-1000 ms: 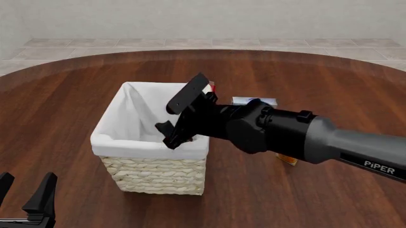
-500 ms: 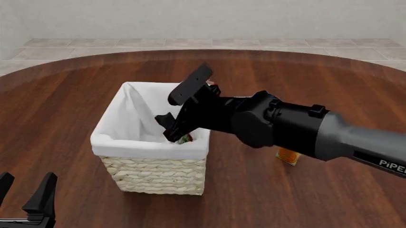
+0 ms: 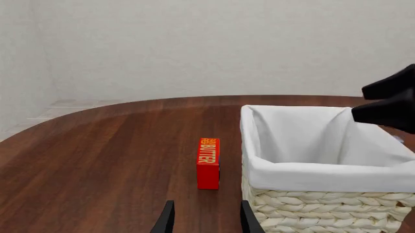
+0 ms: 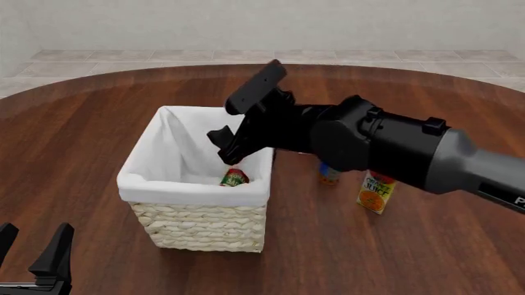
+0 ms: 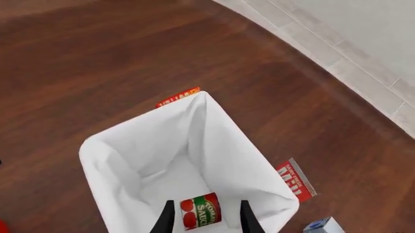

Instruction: Pick up the alphabet soup and the tomato sauce, and put them in the basket.

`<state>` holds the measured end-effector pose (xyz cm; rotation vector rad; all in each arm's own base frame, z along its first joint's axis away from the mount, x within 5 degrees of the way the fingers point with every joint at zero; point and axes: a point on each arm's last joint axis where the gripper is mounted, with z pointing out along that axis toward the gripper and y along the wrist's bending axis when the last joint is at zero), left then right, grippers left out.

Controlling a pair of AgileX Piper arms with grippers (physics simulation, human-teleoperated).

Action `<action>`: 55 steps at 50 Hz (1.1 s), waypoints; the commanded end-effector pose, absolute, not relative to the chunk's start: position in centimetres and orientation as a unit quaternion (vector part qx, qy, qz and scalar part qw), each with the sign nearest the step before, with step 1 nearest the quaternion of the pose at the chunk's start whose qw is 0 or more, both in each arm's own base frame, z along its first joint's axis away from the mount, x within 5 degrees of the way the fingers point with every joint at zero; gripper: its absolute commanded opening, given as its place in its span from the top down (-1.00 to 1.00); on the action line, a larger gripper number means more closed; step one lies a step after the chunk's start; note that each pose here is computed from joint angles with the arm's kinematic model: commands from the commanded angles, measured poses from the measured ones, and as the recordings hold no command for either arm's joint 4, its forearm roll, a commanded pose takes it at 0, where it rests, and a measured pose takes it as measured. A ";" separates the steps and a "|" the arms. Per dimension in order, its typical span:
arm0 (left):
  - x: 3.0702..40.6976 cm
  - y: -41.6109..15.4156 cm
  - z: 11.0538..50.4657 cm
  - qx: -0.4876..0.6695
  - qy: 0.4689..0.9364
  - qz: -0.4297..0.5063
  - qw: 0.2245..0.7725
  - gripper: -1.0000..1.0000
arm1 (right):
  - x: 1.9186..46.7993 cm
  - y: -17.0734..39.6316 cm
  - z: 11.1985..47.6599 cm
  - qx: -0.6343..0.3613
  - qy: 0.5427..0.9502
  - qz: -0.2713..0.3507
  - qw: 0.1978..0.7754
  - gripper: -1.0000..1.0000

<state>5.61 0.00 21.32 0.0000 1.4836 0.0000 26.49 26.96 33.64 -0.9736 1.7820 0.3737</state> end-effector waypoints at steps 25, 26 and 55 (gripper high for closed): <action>5.6 0.0 21.3 0.000 0.676 0.000 0.737 -1.00 | 29.1 24.5 36.1 -0.390 0.755 0.117 0.514 -1.00; 5.6 0.0 21.3 0.000 0.676 0.000 0.737 -1.00 | 29.2 24.4 36.2 -0.388 0.756 0.115 0.515 -1.00; 5.6 0.0 21.3 0.000 0.676 0.000 0.737 -1.00 | 31.4 21.8 36.3 -0.369 0.769 0.082 0.516 -1.00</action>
